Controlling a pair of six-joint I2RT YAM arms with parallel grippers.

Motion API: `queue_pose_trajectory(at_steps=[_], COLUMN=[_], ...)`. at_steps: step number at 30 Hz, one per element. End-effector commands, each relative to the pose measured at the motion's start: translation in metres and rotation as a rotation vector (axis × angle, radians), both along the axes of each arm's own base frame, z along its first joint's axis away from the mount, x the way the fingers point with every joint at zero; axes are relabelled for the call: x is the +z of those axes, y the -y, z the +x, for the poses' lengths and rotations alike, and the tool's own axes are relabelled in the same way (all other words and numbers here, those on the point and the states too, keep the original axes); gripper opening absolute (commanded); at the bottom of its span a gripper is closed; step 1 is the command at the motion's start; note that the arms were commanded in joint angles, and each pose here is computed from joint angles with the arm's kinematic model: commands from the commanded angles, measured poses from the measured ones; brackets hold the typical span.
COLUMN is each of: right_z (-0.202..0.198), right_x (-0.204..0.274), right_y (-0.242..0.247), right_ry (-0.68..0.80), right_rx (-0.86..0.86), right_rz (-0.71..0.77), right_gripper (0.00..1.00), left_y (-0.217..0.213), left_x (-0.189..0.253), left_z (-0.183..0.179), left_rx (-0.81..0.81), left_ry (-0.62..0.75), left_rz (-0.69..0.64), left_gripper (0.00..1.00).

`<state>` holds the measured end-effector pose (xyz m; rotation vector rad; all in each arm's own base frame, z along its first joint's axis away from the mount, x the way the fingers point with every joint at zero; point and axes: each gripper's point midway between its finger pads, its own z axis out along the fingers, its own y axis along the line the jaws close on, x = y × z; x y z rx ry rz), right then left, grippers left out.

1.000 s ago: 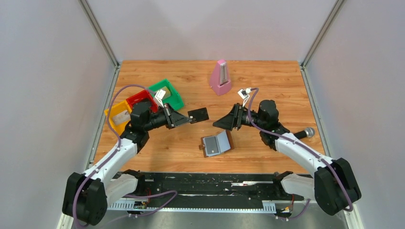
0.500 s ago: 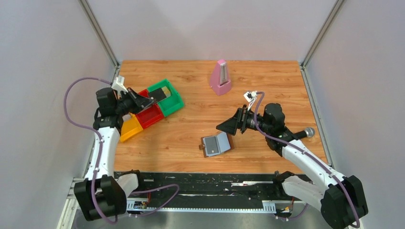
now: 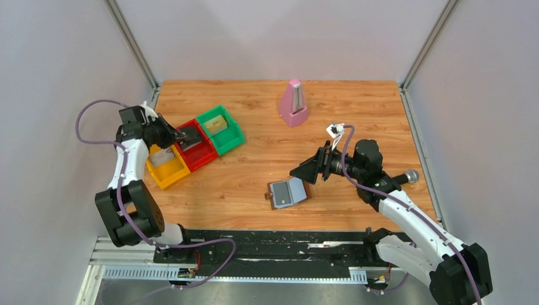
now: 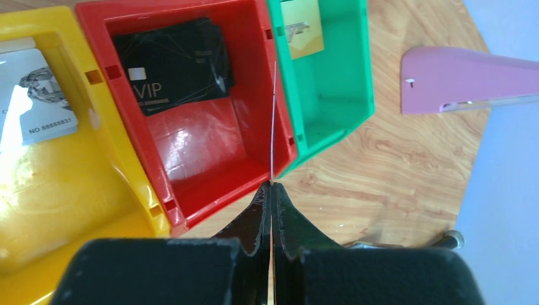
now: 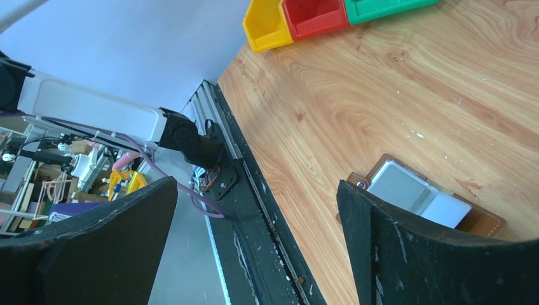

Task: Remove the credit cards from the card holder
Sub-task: Place the credit card in the storage box.

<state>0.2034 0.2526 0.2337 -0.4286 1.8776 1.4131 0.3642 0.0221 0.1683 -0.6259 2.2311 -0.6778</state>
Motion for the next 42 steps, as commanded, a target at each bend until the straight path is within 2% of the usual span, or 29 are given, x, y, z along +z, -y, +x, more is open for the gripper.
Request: queue_pose_trajectory(at_steps=[1, 13, 27, 35, 42], right_z=[-0.003, -0.003, 0.001, 0.001, 0.003], right_x=[0.008, 0.016, 0.015, 0.014, 0.012], right_y=[0.003, 0.005, 0.005, 0.005, 0.005], right_ry=[0.060, 0.084, 0.082, 0.087, 0.083], right_rx=[0.003, -0.013, -0.020, -0.025, -0.030], right_rz=[-0.002, 0.001, -0.005, -0.006, -0.010], right_gripper=[1.00, 1.00, 1.00, 1.00, 1.00], left_y=[-0.016, -0.025, -0.033, -0.037, -0.045], left_x=[-0.005, -0.042, -0.053, -0.061, -0.058], left_z=[0.012, 0.040, 0.050, 0.052, 0.052], left_rx=[0.033, 0.041, 0.044, 0.049, 0.069], left_ry=[-0.021, -0.109, -0.122, -0.153, -0.169], left_rz=[0.039, -0.010, 0.014, 0.022, 0.065], left_gripper=[0.00, 0.00, 0.00, 0.06, 0.22])
